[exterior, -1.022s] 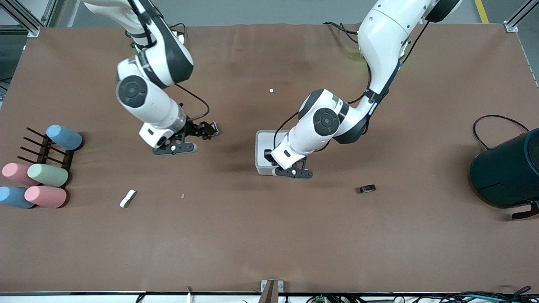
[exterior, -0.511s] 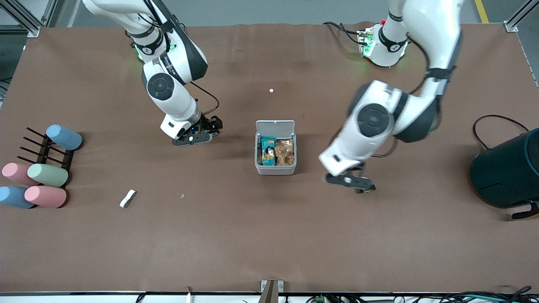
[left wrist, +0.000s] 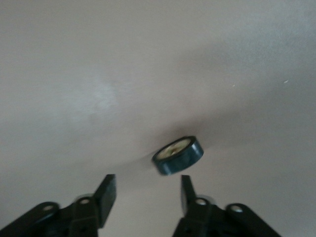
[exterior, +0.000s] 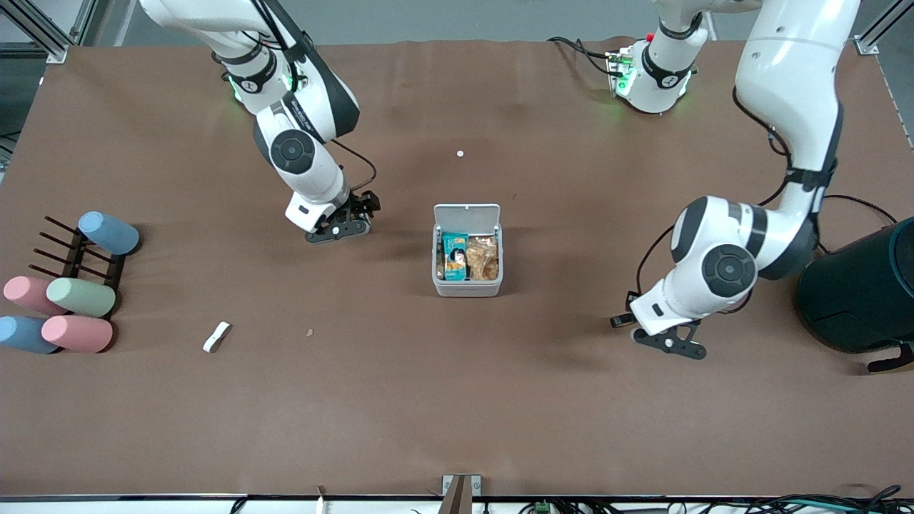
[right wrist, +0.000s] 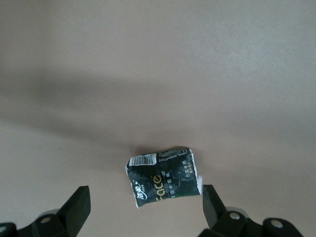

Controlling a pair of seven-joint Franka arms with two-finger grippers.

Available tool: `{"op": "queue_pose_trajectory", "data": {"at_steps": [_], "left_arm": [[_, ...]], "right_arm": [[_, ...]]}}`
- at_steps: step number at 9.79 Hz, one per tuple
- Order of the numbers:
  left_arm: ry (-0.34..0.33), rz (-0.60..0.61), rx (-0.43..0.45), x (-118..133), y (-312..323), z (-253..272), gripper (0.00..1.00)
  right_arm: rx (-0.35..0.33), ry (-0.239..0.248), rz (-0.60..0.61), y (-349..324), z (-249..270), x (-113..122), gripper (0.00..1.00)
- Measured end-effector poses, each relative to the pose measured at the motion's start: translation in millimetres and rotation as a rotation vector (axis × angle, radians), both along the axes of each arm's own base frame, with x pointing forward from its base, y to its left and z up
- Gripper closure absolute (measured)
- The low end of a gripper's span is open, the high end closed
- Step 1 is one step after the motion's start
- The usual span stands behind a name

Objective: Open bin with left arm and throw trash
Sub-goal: 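Reach the tape with the left gripper while the right gripper grips the wrapper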

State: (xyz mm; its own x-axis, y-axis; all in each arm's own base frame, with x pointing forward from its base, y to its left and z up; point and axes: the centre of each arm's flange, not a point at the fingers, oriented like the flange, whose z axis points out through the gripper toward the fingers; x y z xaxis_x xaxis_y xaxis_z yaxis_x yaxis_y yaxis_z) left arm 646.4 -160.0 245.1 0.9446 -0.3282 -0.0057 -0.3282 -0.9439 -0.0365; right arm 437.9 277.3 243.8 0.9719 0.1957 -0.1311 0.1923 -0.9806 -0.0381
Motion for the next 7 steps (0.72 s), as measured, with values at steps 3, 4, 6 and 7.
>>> {"op": "queue_pose_trajectory", "data": {"at_steps": [3,4,6,7], "left_arm": [[-0.024,0.006,-0.029,-11.3,3.6,-41.3,0.0],[-0.027,0.011,-0.031,-10.8,7.3,-44.2,0.0],[-0.029,0.01,-0.036,-14.3,7.6,-50.7,0.02],[-0.028,0.009,-0.037,-15.8,6.9,-52.4,0.15]], "right_arm": [[-0.005,0.013,0.001,0.2,-17.3,-1.8,0.0],[-0.002,0.011,0.006,3.1,-24.8,-3.2,0.0],[-0.004,0.02,0.01,5.3,-39.9,-6.2,0.0],[-0.008,0.028,0.007,3.7,-45.0,-6.5,0.0]]}}
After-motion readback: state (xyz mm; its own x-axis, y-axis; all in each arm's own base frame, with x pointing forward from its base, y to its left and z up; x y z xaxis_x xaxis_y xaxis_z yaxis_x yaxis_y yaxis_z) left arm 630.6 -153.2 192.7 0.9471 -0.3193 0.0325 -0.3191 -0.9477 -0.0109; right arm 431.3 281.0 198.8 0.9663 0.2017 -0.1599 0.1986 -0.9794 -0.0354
